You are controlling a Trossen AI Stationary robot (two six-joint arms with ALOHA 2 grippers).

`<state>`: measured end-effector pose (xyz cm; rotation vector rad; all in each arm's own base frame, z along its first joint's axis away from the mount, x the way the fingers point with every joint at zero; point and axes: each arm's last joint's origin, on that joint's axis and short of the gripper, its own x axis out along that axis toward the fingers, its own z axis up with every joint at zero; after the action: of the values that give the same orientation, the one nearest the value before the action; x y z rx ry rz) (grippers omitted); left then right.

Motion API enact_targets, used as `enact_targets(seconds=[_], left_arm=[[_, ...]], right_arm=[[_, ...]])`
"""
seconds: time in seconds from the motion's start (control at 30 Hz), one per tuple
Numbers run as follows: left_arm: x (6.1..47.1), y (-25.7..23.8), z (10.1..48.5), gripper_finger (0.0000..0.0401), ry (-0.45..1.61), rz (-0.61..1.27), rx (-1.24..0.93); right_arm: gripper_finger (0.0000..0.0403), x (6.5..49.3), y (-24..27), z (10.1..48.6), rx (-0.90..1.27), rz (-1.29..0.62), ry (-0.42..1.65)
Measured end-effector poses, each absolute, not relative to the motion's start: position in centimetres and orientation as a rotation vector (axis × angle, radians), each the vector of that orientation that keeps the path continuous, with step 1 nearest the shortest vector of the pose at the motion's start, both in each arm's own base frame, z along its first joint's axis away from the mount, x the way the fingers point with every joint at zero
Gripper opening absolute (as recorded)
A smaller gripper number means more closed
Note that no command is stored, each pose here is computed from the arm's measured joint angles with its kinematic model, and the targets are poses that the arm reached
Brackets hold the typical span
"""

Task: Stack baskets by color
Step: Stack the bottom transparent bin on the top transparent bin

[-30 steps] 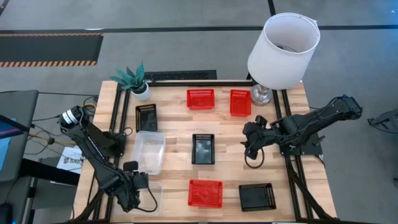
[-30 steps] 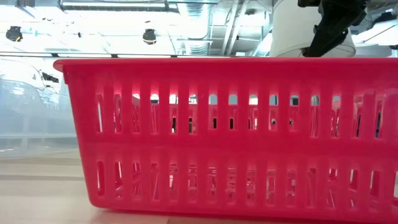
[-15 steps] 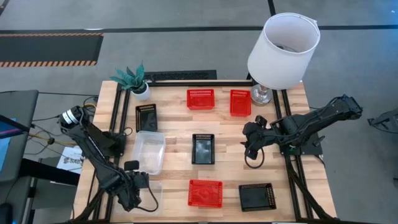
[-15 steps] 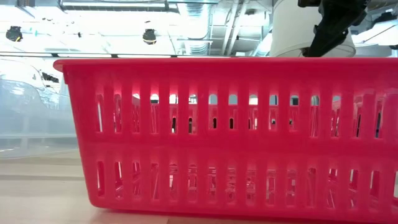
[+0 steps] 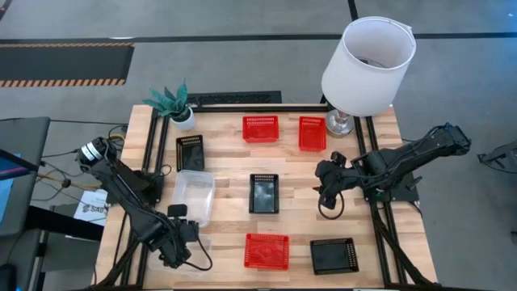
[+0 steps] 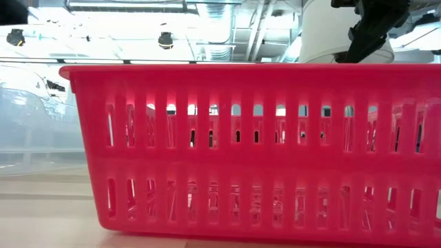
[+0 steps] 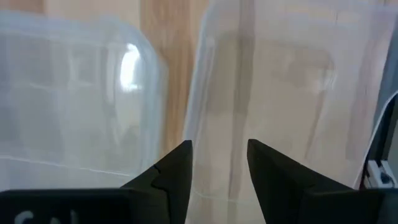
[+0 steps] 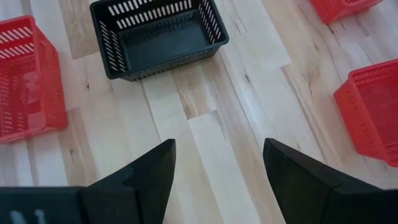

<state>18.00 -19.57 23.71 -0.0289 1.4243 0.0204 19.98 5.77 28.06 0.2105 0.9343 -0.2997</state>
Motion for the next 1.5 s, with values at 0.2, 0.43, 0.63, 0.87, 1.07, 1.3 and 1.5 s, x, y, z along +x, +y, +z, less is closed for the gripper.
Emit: enact_targets(seconds=[0.2,0.43,0.63,0.87,1.07,1.3,1.5], left_arm=[[18.2,-19.4,24.0,0.0142,1.379,0.02,0.045],[18.3,-19.3,22.9,0.0142,1.349,0.023,0.053],[18.8,-18.9,22.8,0.0142,1.333,0.037,0.088],[19.7,-18.9,22.7,0.0142,1.281,0.004,0.103],[20.9,-19.5,20.9,0.0142,1.323,-0.034,0.151],[22.1,-19.0,19.2,0.0142,1.402,-0.03,0.174],[22.5,-18.6,19.0,0.0134,1.46,-0.064,0.116]], right_arm=[[0.0265,20.0,5.8,28.1,0.209,-0.3,0.934],[0.0265,20.0,5.8,28.1,0.204,-0.297,0.935],[0.0265,20.0,5.8,28.1,0.189,-0.289,0.937],[0.0265,20.0,5.8,28.1,0.181,-0.285,0.939],[0.0265,20.0,5.8,28.1,0.177,-0.283,0.94],[0.0265,20.0,5.8,28.1,0.174,-0.28,0.941],[0.0265,20.0,5.8,28.1,0.176,-0.275,0.943]])
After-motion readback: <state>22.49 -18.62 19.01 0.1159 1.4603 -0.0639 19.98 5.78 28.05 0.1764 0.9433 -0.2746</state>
